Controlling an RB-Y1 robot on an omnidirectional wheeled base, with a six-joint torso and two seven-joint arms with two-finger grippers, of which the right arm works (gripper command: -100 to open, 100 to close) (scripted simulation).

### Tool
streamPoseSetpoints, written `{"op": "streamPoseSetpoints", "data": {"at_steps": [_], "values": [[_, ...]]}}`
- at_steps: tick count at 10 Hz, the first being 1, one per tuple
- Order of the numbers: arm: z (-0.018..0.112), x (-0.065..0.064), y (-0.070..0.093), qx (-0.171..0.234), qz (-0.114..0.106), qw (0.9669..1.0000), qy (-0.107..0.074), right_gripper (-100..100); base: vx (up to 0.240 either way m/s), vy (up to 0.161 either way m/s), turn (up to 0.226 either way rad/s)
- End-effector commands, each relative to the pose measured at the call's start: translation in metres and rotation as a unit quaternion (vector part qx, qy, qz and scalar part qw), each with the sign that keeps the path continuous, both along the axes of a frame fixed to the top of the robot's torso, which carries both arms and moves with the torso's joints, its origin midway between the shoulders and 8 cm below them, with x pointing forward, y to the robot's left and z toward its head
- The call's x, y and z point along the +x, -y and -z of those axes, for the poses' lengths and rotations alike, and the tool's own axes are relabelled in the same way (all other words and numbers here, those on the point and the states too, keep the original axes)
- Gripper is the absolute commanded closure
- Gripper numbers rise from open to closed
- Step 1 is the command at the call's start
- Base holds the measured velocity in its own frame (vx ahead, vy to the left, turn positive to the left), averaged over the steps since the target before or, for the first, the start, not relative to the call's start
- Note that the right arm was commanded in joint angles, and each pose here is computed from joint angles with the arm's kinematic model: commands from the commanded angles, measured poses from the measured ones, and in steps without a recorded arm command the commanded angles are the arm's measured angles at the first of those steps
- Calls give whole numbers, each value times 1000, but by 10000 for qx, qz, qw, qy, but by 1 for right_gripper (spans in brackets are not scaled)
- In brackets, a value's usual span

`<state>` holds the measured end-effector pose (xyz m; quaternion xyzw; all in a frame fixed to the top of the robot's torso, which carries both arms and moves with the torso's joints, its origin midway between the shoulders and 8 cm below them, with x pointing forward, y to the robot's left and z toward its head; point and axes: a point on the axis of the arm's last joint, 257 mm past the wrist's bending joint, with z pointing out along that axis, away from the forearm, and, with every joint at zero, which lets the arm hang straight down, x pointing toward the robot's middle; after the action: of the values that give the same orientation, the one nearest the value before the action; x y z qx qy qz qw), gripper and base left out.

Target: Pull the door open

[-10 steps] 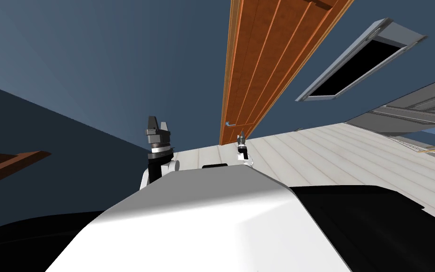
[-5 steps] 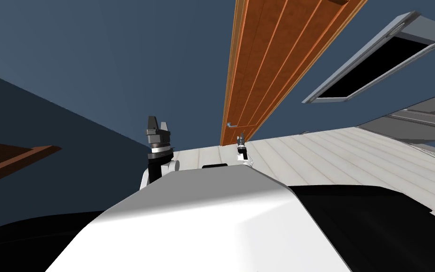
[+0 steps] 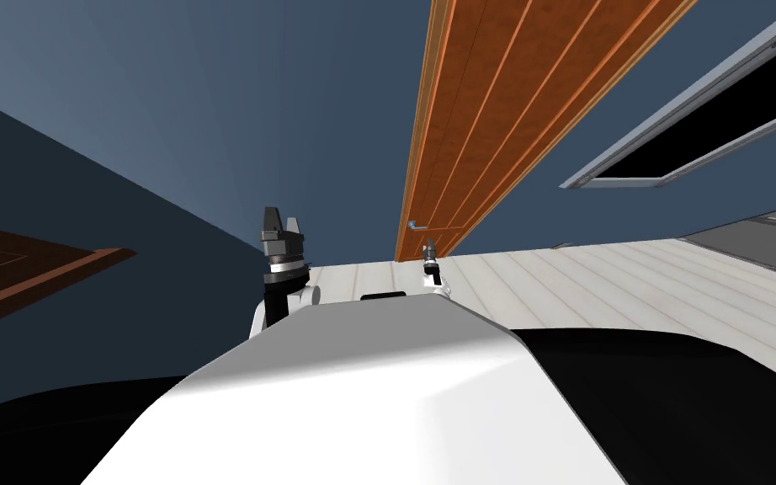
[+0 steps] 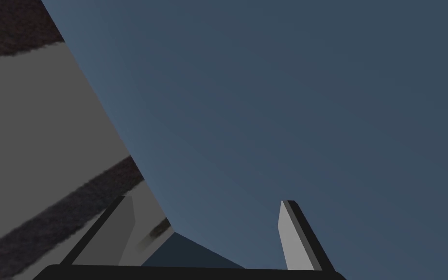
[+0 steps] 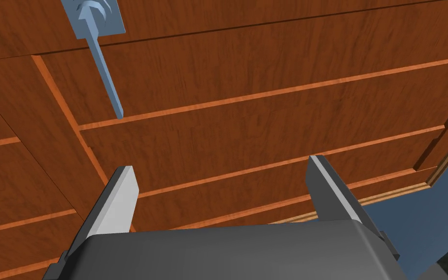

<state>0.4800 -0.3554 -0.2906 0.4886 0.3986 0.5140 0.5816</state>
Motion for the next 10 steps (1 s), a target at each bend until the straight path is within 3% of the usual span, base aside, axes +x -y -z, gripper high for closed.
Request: {"op": "streamPoseSetpoints", "data": {"at_steps": [1,2,8,10], "values": [[11,0,4,-1,41,9999,-108,-100,56,-73,240],[13,1,6,-9,57,9999,-112,-100,72,-75,103],[51,-3,20,2,194,9986,-489,-100,47,-68,144],[58,-5,22,5,221,9982,-563,-100,31,-51,48]]}}
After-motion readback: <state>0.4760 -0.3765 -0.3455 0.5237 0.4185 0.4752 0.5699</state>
